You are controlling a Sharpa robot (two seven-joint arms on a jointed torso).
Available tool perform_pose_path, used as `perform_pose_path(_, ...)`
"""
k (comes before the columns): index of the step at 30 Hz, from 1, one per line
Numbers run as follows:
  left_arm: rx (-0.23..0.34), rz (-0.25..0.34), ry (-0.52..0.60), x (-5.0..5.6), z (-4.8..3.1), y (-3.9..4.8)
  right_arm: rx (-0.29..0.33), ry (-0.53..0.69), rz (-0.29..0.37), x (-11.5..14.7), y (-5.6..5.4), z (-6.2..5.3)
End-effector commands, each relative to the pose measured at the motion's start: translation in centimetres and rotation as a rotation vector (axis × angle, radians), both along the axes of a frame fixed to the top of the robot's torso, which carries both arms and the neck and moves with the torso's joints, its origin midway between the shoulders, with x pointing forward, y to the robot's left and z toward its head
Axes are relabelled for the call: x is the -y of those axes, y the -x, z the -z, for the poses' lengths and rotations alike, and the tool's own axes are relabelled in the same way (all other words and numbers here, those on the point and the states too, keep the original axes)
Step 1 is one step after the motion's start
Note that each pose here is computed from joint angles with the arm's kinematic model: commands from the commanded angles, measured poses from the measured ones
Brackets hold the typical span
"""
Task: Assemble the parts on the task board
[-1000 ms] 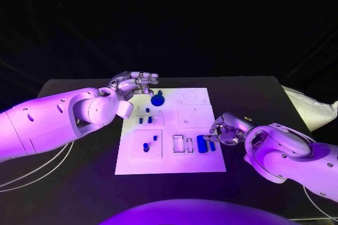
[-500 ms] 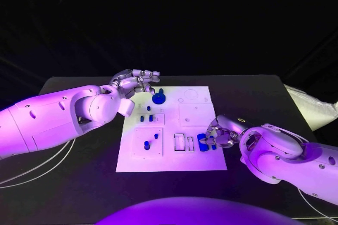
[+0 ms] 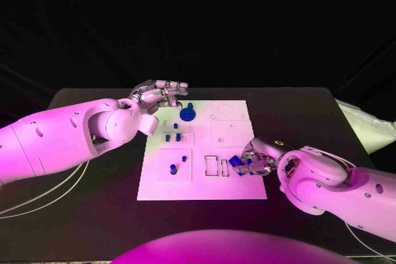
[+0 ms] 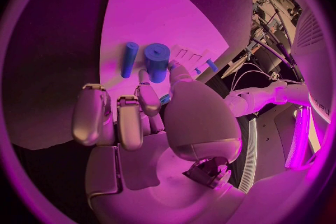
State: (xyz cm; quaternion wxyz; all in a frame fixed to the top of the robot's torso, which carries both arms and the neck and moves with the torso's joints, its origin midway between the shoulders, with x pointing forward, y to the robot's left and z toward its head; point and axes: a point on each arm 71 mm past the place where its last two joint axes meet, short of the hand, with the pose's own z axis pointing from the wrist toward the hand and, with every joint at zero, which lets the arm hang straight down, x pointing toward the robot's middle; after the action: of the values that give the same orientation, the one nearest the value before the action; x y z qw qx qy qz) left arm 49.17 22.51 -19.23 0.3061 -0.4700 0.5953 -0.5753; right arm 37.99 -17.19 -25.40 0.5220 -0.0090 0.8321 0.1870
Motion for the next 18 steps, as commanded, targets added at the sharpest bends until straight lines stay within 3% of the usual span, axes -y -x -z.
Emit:
perform_pose_path(1,0.008,0.019,0.007,0.17,-0.1,0.1,-0.007,0.03,-0.008,-0.05,0.0,0.45)
perform_pose_path(12,0.007,0.021,0.008,0.19,-0.1,0.12,-0.015,0.033,0.0,-0.1,-0.19,0.98)
perform_pose_path(18,0.007,0.022,0.008,0.2,-0.1,0.12,0.026,-0.022,0.025,-0.15,-0.18,0.53)
